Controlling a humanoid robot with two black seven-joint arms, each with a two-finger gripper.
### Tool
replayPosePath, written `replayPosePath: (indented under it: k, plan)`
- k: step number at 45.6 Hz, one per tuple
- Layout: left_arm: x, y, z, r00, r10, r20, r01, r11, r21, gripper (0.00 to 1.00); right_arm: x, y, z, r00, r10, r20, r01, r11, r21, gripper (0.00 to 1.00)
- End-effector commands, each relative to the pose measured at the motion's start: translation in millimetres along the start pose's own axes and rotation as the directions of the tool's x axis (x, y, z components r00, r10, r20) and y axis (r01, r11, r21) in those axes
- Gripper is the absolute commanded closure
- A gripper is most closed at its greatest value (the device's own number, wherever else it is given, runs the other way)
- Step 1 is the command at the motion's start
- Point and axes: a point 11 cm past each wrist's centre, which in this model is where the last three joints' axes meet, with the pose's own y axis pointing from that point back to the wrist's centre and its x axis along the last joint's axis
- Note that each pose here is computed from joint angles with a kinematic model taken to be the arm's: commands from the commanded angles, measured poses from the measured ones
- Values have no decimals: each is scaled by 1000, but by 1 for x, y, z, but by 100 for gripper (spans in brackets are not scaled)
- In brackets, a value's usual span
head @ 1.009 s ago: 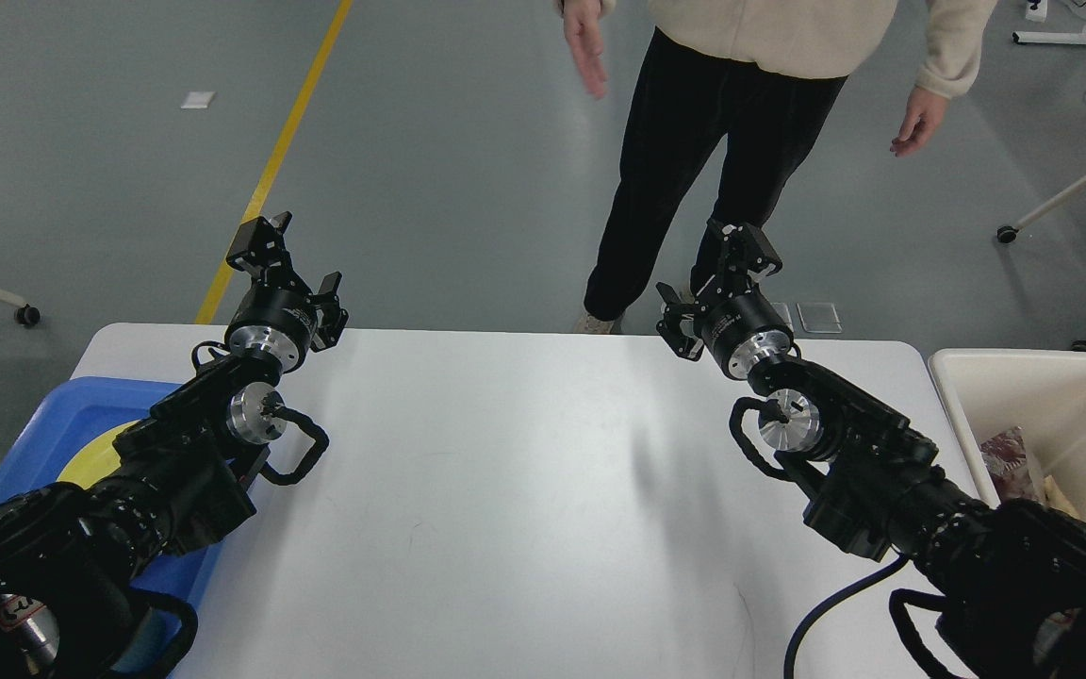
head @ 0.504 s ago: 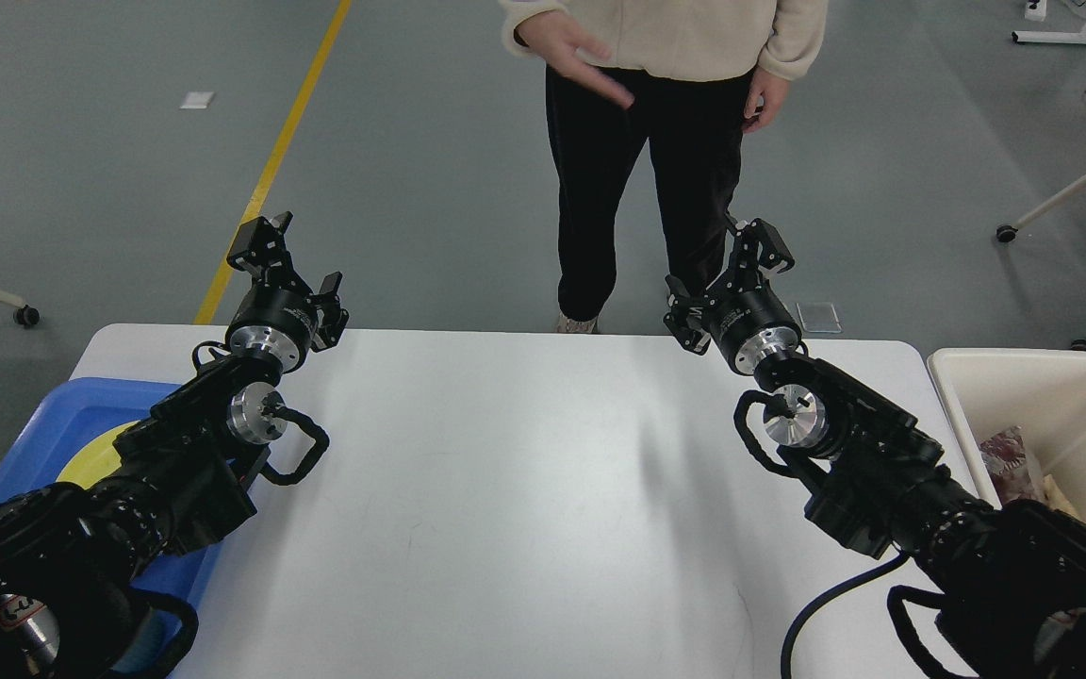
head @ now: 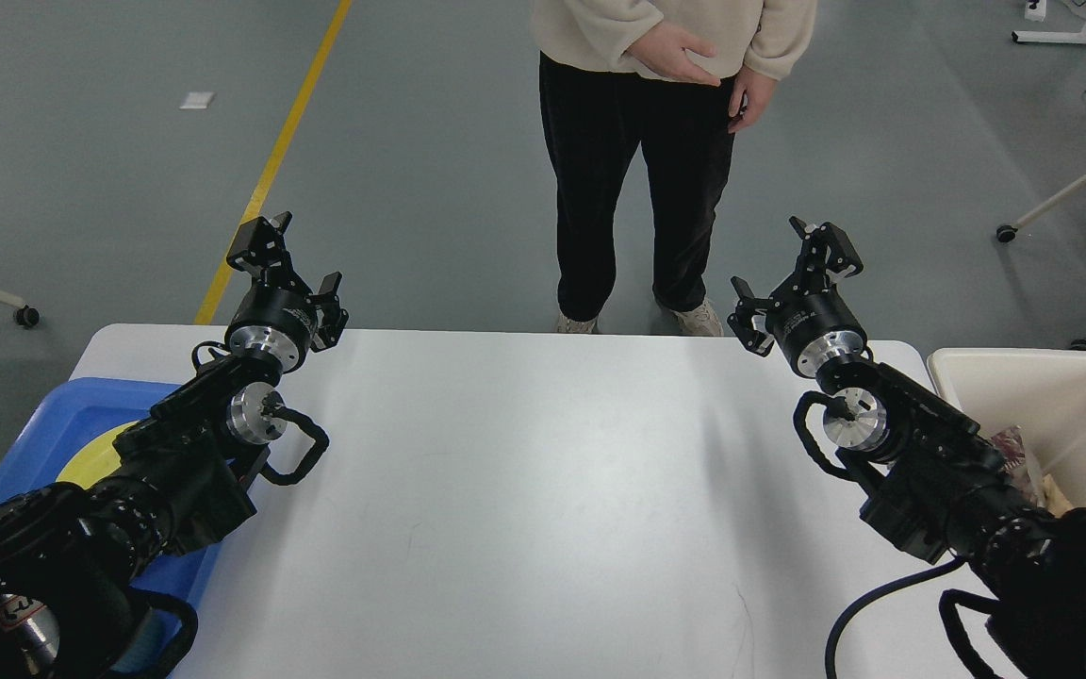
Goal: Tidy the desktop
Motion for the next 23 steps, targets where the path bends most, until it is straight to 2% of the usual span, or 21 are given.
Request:
replayPosePath:
  k: [1, 23]
  plan:
    - [0, 0, 0, 1000, 0, -2, 0, 1000, 0, 4, 2, 0, -1, 1000, 3, -4, -3, 1000, 1, 0]
    - [0, 0, 0, 1000, -1, 0, 1, 1000, -1, 4, 13, 12, 22, 999, 20, -34, -21, 999, -49, 0]
